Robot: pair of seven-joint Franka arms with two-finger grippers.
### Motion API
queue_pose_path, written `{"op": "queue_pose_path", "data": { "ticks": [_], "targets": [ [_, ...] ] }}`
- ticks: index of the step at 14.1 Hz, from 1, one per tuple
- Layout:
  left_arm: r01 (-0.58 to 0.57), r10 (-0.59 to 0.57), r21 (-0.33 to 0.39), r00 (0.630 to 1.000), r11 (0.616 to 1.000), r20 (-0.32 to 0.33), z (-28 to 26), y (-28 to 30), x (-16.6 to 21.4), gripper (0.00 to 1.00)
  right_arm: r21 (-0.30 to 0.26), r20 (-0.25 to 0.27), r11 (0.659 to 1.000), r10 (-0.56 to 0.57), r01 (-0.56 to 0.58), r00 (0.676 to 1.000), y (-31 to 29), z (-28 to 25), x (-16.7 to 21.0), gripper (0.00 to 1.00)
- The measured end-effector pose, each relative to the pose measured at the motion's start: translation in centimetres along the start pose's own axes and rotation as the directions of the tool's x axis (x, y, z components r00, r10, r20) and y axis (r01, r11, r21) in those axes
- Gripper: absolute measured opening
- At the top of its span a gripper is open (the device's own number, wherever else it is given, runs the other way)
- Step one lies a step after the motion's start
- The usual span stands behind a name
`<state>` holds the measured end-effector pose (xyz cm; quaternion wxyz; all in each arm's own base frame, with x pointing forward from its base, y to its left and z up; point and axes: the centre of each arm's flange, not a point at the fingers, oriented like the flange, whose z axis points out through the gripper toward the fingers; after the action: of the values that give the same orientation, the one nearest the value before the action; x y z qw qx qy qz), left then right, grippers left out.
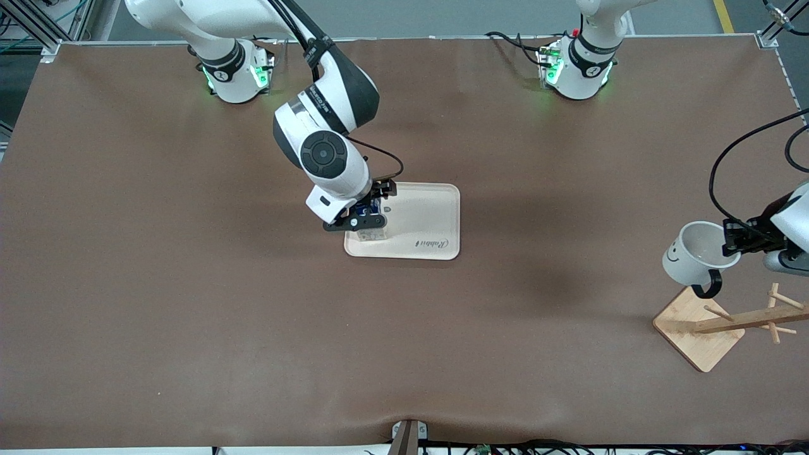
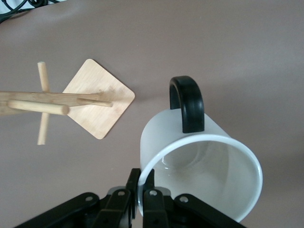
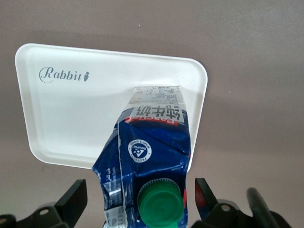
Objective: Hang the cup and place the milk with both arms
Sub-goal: 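Lift the milk carton with the right gripper and carry it off the tray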
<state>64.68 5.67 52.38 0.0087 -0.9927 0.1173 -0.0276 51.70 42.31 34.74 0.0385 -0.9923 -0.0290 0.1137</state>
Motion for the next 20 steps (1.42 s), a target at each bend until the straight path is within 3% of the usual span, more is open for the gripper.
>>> {"op": "queue_pose_path", "data": {
  "ticks": [1, 6, 9, 12, 16, 20],
  "targets": [
    [-0.016, 0.016, -0.002, 1.000, 1.000, 0.004, 0.3, -0.9, -0.2, 0.07, 0.002, -0.004, 1.000, 0.001, -0.001, 1.000, 0.1, 0.0, 0.1, 1.00],
    [-0.078, 0.078, -0.004, 0.997, 0.997, 0.004, 0.9, -5.0, -1.3, 0.07, -0.018, -0.019, 0.997, 0.080, -0.081, 0.997, 0.4, 0.0, 0.3, 0.51],
    [-0.102, 0.102, 0.001, 0.995, 0.995, -0.008, 0.5, -6.8, -1.6, 0.07, -0.025, -0.042, 0.994, 0.101, -0.102, 0.994, 1.1, -1.4, 0.9, 0.51],
    [-0.096, 0.096, 0.000, 0.995, 0.995, -0.013, 0.7, -8.3, -1.8, 0.07, -0.012, -0.060, 0.987, 0.158, -0.159, 0.986, 5.0, -8.1, 2.2, 0.49],
    [-0.088, 0.088, 0.003, 0.996, 0.996, -0.028, 0.9, -9.0, -1.5, 0.07, -0.052, -0.051, 0.987, 0.149, -0.152, 0.987, 18.3, -16.4, 3.6, 0.49],
    [-0.087, 0.088, 0.013, 0.995, 0.996, -0.053, 1.0, -9.3, -1.0, 0.07, -0.058, -0.002, 0.993, 0.106, -0.106, 0.994, 30.7, -15.3, 5.3, 0.49]
  ]
}}
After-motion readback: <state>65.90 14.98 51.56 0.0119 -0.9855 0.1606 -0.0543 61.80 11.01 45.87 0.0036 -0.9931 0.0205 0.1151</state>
